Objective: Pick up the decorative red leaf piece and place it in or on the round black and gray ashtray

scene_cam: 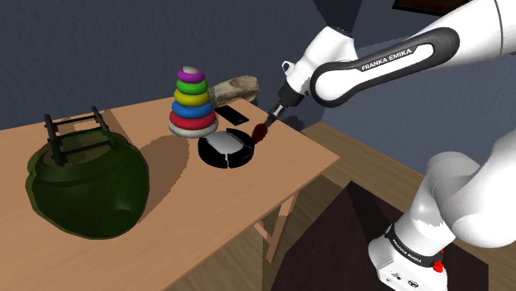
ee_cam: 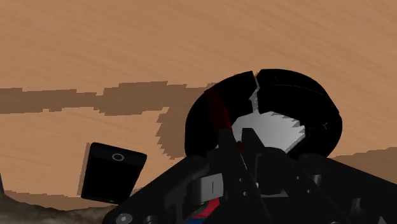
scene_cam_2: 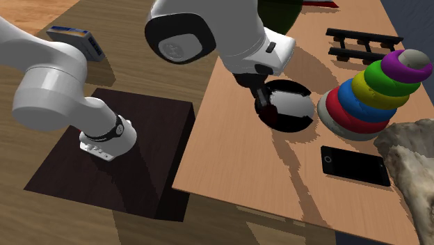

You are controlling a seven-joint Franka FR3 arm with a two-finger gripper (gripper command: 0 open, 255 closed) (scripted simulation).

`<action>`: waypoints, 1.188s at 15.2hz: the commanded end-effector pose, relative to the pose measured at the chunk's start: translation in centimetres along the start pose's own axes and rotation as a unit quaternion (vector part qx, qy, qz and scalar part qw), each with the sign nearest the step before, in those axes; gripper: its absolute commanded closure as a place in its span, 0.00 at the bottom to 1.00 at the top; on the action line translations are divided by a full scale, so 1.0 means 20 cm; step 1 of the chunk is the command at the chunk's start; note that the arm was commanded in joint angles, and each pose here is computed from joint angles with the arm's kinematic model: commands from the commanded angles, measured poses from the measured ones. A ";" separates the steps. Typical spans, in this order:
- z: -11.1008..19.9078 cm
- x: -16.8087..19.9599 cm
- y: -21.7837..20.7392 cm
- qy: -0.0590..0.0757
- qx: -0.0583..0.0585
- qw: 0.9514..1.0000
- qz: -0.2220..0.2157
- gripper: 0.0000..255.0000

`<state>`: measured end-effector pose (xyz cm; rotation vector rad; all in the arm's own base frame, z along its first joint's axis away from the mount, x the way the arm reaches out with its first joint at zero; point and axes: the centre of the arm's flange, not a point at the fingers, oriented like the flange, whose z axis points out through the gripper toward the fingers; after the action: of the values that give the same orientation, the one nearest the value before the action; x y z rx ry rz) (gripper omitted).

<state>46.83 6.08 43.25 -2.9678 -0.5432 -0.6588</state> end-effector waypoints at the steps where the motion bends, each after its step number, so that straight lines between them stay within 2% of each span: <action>1: 0.07 0.09 -0.08 -0.003 0.001 1.000 0.000 1.00; 4: 0.13 0.23 -0.21 -0.003 0.001 1.000 0.000 1.00; 14: 0.37 0.12 -0.22 -0.003 0.001 1.000 0.000 1.00; 15: 0.34 0.15 -0.21 0.003 0.000 1.000 0.000 1.00; 16: 0.34 0.15 -0.21 0.003 0.000 1.000 0.000 0.00; 18: 0.32 0.26 -0.25 0.017 -0.022 1.000 0.011 0.00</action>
<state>51.51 12.68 38.78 -2.9811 -0.5198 -0.7023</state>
